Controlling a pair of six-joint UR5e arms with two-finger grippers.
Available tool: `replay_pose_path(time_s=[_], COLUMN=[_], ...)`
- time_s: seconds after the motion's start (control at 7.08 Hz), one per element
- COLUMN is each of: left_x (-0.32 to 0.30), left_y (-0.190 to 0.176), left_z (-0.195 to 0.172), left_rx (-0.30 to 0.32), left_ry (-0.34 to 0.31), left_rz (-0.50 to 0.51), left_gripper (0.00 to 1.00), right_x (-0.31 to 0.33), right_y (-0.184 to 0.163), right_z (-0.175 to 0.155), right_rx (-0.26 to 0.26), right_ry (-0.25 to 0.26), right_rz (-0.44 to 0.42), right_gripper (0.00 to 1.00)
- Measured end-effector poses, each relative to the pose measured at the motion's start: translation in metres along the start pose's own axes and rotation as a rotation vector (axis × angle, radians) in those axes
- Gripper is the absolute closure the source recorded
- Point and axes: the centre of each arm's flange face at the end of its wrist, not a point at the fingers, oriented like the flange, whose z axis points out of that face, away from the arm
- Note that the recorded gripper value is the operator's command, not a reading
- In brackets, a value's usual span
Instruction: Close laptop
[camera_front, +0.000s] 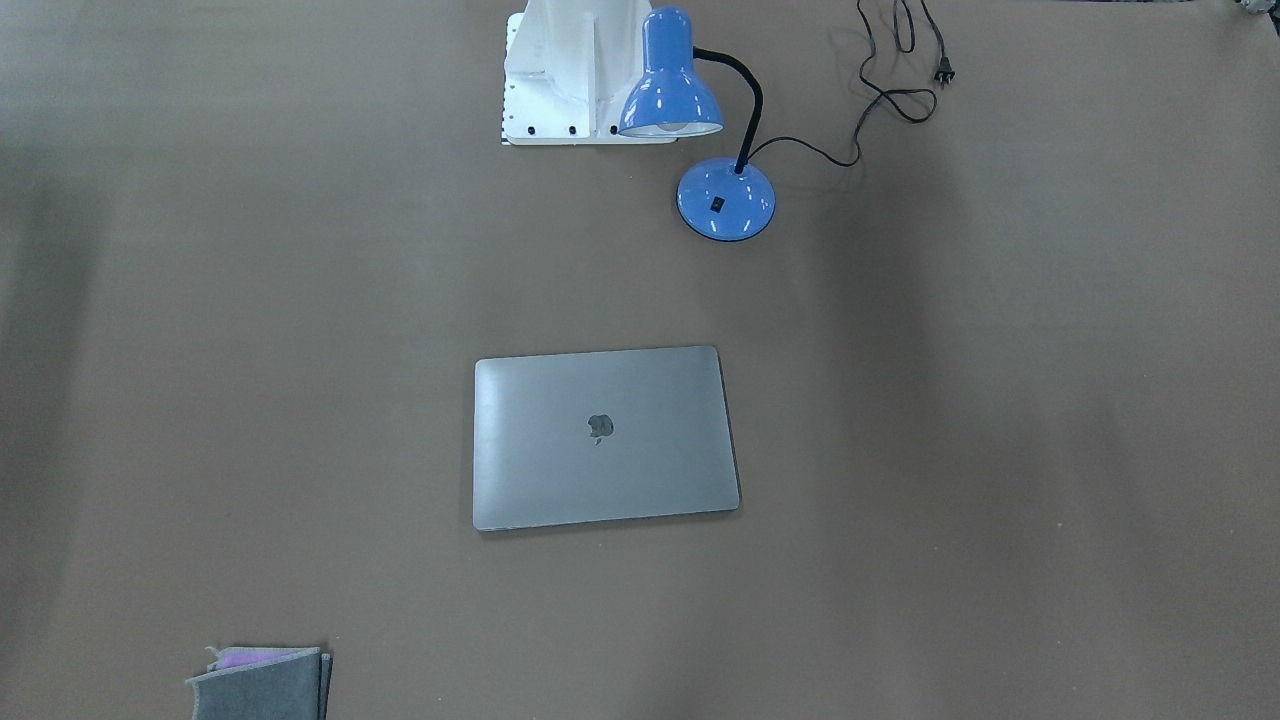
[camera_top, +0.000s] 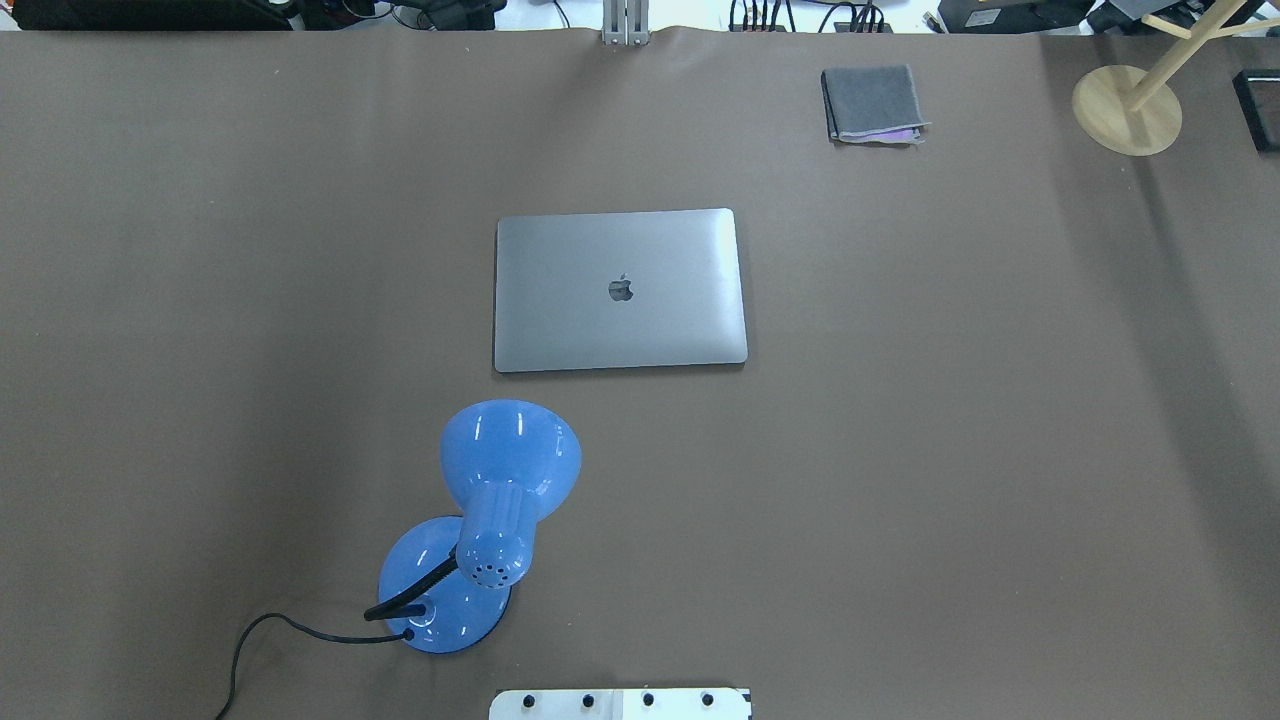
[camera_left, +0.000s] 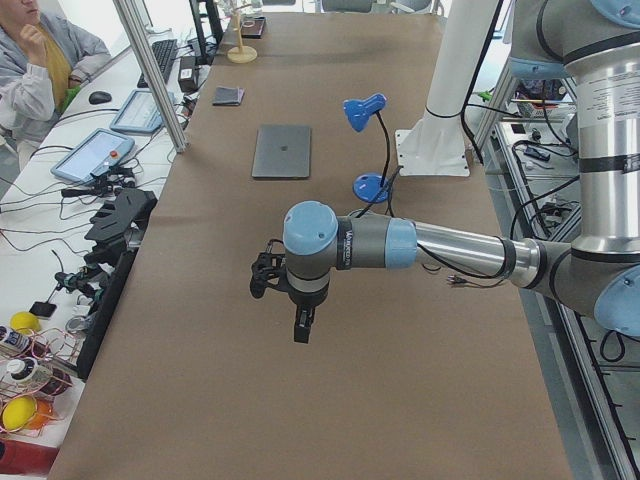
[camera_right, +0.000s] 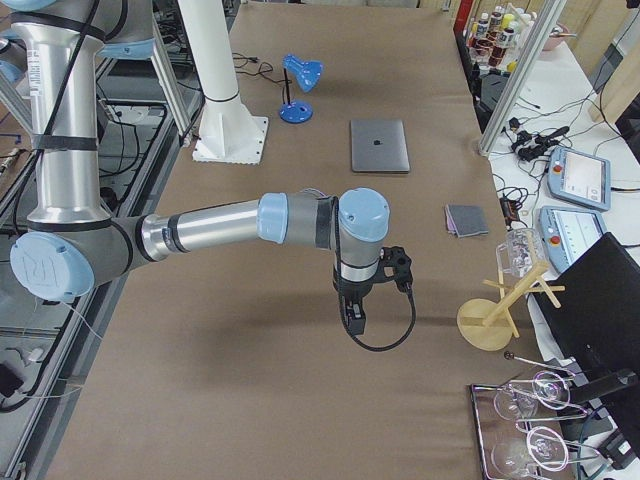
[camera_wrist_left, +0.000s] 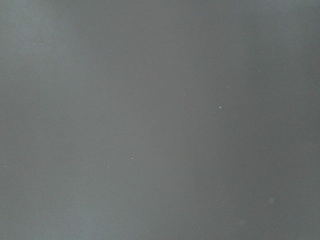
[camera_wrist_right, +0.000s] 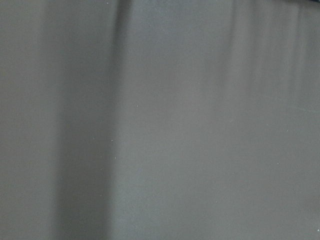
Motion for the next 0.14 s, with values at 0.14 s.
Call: replay_pose_path(time_s=[0.14], left_x=[-0.0002], left_y=[-0.0013], left_z=[0.0003], left_rx=[0.0], left_ry=[0.0], left_rz=[0.0], left_gripper=[0.02], right_x=[0.0015], right_y=[-0.0001], right_z=[0.0022], right_rx=[-0.002], right_ry=[-0.005], right_rz=[0.002], right_gripper=[0.0])
